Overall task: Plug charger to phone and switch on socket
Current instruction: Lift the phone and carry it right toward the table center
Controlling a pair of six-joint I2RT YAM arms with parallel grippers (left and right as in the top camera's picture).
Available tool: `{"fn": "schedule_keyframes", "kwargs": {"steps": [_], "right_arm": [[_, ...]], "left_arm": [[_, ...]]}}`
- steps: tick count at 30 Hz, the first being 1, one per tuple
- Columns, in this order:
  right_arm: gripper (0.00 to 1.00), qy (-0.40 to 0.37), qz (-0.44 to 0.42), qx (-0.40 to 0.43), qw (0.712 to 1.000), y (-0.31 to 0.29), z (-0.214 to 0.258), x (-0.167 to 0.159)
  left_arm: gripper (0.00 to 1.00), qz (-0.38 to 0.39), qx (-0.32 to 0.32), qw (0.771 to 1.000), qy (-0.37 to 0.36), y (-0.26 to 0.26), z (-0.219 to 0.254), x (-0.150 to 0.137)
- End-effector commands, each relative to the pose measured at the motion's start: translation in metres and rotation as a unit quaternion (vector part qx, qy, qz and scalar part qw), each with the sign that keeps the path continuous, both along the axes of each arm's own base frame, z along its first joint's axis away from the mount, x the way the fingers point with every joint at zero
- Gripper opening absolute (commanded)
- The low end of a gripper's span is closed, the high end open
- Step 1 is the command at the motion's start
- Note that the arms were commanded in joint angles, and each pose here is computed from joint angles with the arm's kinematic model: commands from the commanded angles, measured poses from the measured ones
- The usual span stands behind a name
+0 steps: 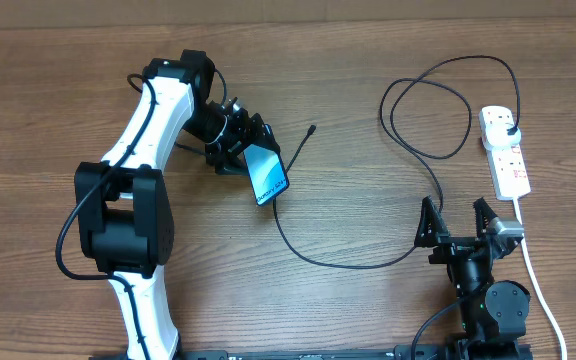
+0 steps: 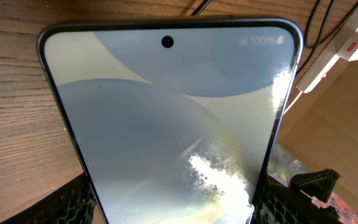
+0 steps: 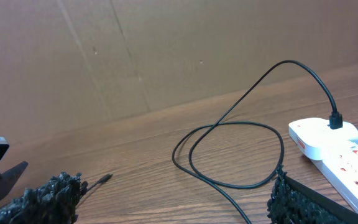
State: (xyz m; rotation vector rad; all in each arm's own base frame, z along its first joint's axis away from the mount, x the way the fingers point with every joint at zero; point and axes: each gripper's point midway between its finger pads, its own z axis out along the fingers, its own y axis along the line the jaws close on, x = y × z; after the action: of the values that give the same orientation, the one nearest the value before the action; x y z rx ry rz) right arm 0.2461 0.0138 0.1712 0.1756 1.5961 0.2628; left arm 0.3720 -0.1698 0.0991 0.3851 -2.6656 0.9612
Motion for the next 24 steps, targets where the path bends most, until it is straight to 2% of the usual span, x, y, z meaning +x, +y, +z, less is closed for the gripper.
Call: {"fn": "schedule_keyframes", "kwargs": {"steps": [1, 3, 6, 12, 19, 24], "right_arm": [[1.0, -0.002, -0.006, -0.002, 1.0, -0.0022, -0.0017, 0.0002], [1.0, -0.002, -0.006, -0.002, 1.0, -0.0022, -0.0017, 0.0002], [1.0, -0.002, -0.006, -0.002, 1.0, -0.0022, -0.0017, 0.0002], [1.0, -0.002, -0.006, -0.002, 1.0, -0.0022, -0.0017, 0.0002], [1.0, -0.002, -0.006, -0.002, 1.0, -0.0022, -0.0017, 0.0002], [1.0, -0.002, -0.006, -0.002, 1.0, -0.0022, -0.0017, 0.0002]], "left_arm": [[0.51, 0.008, -0.025, 1.0, -0.007, -0.0064, 0.015, 0.0054], [0.51, 0.01, -0.025, 1.0, -0.007, -0.0051, 0.015, 0.006], [0.45, 0.013, -0.025, 1.0, -0.006, -0.0025, 0.015, 0.007], [0.44, 0.015, -0.026, 1.0, -0.001, -0.0025, 0.0157, 0.0057], [0.5, 0.053, -0.018, 0.998, 0.031, -0.0025, 0.0154, 0.0072], [0.51, 0.098, -0.003, 0.993, 0.07, -0.0021, 0.0141, 0.0078]]}}
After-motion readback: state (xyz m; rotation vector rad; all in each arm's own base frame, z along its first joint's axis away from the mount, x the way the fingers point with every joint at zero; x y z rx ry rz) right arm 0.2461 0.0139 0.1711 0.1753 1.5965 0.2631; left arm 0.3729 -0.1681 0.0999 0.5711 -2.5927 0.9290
